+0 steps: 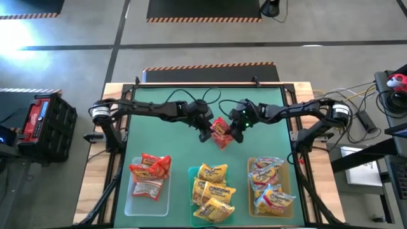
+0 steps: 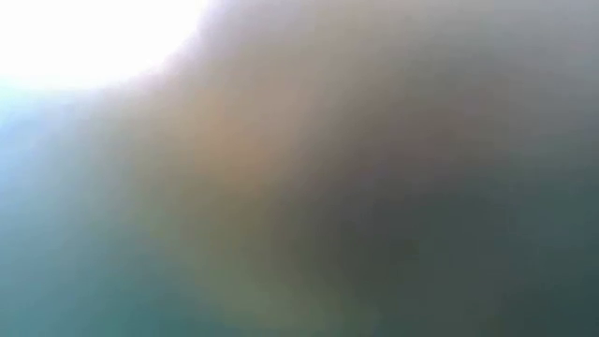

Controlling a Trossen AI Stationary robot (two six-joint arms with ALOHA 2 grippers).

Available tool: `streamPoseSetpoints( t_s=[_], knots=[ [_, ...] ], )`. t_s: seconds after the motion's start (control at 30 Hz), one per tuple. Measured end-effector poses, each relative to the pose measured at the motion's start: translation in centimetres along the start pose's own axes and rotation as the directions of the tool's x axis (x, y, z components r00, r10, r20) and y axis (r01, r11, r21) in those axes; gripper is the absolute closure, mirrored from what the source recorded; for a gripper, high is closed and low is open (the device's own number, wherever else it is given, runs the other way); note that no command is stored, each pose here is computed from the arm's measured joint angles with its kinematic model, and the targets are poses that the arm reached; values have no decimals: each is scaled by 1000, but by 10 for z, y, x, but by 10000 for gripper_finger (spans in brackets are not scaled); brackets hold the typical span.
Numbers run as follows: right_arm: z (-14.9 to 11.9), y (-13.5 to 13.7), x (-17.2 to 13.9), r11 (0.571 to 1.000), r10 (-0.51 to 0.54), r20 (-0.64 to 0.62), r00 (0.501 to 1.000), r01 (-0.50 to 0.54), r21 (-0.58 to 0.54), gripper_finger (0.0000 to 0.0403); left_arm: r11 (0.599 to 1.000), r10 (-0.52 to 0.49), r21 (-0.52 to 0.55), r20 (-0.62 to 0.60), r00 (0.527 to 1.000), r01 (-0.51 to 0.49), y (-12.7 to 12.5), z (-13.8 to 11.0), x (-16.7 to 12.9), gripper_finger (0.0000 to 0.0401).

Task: Sort Maruchan noodles
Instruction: Put the orange noodle pack into the white bin

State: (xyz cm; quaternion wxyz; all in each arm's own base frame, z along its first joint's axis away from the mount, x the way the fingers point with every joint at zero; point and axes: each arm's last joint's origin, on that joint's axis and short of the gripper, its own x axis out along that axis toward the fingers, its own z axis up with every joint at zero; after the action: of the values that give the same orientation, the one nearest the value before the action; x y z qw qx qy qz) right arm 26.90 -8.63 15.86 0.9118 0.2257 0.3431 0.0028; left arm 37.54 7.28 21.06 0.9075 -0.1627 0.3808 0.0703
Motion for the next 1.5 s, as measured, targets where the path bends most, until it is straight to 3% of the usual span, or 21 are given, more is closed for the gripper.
streamPoseSetpoints(
  t_s=[0.1,0.3,0.5,0.6,0.7,0.83,0.97,1.1,1.33,1.5],
  knots=[
    [7,0,-3,998,-16,-56,998,12,-60,342,998,-67,1,-2,998,67,-3,3,-6,239],
    [9,3,-10,987,-26,-200,979,-6,-158,342,982,-145,-121,38,989,148,-20,14,-20,239],
    [16,7,-14,985,-7,-196,981,-27,-173,342,970,-153,-201,-51,987,140,-12,-3,-27,238],
    [23,10,-17,988,-5,-173,985,-23,-156,342,961,-167,-224,-16,986,160,-1,-15,-38,231],
    [30,12,-19,992,-3,-155,988,-17,-127,342,953,-182,-225,102,978,201,7,-32,-48,219],
    [44,17,-23,994,2,-127,992,-16,-110,342,962,-187,-148,259,948,230,22,-57,-56,202],
    [62,23,-29,993,8,-95,995,-19,-117,342,980,-194,58,457,868,189,33,-65,-64,195],
    [76,32,-38,994,8,-109,994,-19,-105,342,974,-209,51,567,797,220,34,-60,-69,195],
    [96,44,-49,986,7,-99,995,-23,-163,342,985,-173,106,542,823,137,32,-47,-66,194],
    [100,46,-52,982,7,-97,995,-25,-188,342,980,-170,170,462,870,101,29,-35,-70,178]
  ],
)
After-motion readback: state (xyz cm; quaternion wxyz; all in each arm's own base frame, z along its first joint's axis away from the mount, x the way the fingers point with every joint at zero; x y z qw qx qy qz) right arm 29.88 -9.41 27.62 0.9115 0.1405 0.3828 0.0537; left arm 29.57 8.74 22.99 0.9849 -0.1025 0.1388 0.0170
